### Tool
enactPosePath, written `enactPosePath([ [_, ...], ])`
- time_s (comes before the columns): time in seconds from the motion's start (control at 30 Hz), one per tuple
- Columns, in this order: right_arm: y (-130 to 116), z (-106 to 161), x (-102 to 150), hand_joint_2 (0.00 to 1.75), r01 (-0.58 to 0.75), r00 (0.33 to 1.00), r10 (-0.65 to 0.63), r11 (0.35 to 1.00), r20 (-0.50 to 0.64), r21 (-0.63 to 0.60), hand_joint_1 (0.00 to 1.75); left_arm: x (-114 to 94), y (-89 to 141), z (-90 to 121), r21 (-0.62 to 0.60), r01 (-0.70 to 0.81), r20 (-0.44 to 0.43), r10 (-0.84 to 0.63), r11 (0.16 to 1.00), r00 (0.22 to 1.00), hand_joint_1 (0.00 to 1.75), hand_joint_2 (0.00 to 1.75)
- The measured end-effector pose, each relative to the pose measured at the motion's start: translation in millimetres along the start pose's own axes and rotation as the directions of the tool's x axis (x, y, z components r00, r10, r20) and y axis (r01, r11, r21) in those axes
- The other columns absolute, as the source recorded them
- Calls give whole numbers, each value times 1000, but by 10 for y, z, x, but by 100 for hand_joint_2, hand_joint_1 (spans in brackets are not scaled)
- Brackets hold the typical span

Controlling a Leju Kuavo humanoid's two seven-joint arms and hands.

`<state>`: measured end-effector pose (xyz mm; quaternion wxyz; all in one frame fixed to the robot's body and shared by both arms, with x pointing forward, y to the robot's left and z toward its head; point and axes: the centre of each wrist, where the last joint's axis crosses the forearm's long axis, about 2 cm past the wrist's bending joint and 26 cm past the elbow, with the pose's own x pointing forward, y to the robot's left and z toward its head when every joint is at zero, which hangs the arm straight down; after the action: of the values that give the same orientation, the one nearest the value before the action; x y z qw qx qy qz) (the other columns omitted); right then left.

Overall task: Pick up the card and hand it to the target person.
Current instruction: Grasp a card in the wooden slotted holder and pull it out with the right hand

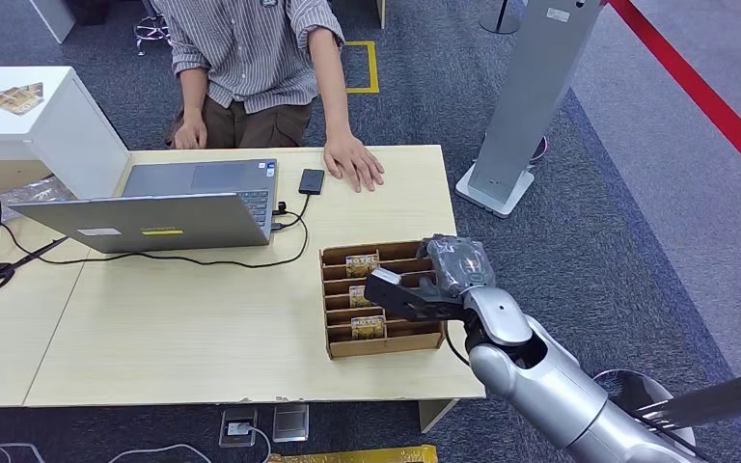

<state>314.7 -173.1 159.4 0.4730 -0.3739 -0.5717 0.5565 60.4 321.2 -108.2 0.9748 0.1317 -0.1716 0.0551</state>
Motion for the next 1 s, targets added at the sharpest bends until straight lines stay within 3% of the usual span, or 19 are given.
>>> enactPosePath([
  [0.4,-32,-25,84,175,17,1000,-17,1000,21,-10,169,0,0,0,2,-5,-1,5,1000,1000,0,0],
  [0.9,-50,-41,113,175,33,999,-32,999,24,-33,168,-1,2,0,4,-5,4,5,1000,1000,0,0],
  [1.0,-115,-60,105,175,85,996,-85,996,23,-26,168,-2,5,-1,5,-6,2,6,1000,1000,0,0],
])
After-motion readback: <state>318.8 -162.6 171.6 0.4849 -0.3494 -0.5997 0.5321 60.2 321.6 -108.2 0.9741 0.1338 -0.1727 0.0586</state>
